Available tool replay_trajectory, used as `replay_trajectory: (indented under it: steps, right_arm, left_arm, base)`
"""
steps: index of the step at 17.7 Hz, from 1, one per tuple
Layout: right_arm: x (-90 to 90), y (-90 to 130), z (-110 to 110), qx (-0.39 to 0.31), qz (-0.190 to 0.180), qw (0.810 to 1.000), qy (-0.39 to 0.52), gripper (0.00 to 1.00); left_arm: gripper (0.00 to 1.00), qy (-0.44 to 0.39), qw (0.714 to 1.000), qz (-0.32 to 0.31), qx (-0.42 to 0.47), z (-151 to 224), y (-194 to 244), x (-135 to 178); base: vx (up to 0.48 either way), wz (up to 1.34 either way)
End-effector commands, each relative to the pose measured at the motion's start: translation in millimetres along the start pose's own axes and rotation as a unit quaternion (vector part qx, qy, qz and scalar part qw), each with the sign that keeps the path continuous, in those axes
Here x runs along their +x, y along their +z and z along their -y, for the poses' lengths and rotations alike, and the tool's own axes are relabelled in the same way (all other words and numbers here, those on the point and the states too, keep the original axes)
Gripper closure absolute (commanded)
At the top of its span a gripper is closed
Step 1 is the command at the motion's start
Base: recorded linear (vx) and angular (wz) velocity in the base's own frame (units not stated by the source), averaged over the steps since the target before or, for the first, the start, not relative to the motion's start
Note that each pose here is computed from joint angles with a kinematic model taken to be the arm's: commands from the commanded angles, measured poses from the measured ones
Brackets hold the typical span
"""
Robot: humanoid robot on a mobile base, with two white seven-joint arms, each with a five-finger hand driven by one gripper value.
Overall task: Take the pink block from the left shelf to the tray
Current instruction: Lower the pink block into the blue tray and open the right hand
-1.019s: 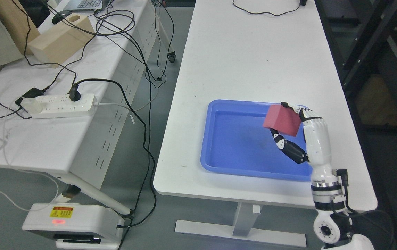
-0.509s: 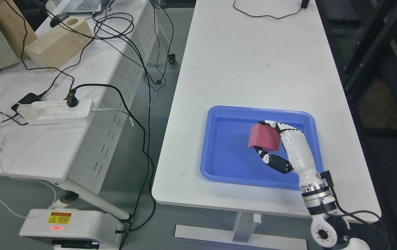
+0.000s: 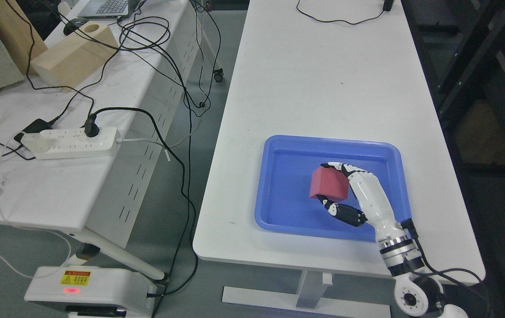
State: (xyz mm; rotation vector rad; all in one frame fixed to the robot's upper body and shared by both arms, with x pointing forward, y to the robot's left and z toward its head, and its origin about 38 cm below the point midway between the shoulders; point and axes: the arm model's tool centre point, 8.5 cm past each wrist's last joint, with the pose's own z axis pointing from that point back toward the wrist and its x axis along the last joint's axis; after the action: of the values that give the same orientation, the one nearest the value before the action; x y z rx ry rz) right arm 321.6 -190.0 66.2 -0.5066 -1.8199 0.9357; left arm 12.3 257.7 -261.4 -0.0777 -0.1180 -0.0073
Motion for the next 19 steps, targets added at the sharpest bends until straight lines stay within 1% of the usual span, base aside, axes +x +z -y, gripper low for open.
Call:
replay_trajectory:
  steps: [1,9,12,14,17,19]
  right_arm:
    - [-3.2,2.4,1.5,0.003,0.0,1.0,-0.006,0.46]
    - [-4.7,2.6,-1.9,0.013,-0.002,1.0,-0.009,0.4]
    - [-3.6,2.6,-5.7,0.016,-0.001,0.999,-0.029,0.26]
    - [-3.8,2.7,-5.8,0.019,-0.002,0.999,-0.044,0.23]
    - [-4.6,3.5,-6.4,0.021,-0.003,0.999,-0.048,0.21]
    - [-6.8,4.1,-3.1,0.011,-0.007,0.998,-0.059,0.14]
  left_arm:
    - [0.0,-0.001,1.0,-0.001,0.007,-10.3,2.1,-6.8]
    - [0.0,-0.001,1.0,-0.001,0.007,-10.3,2.1,-6.8]
    - [0.0,-0.001,1.0,-0.001,0.007,-10.3,2.1,-6.8]
    - [0.0,-0.001,1.0,-0.001,0.007,-10.3,2.1,-6.8]
    - [0.0,-0.001,1.0,-0.001,0.007,-10.3,2.1,-6.8]
    - [0.0,-0.001,1.0,-0.001,0.007,-10.3,2.0,-5.8]
  base:
    - [0.0,0.0]
    - [0.0,0.0]
    - [0.0,0.0]
    - [0.0,0.0]
    - [0.0,0.0]
    - [0.0,0.0]
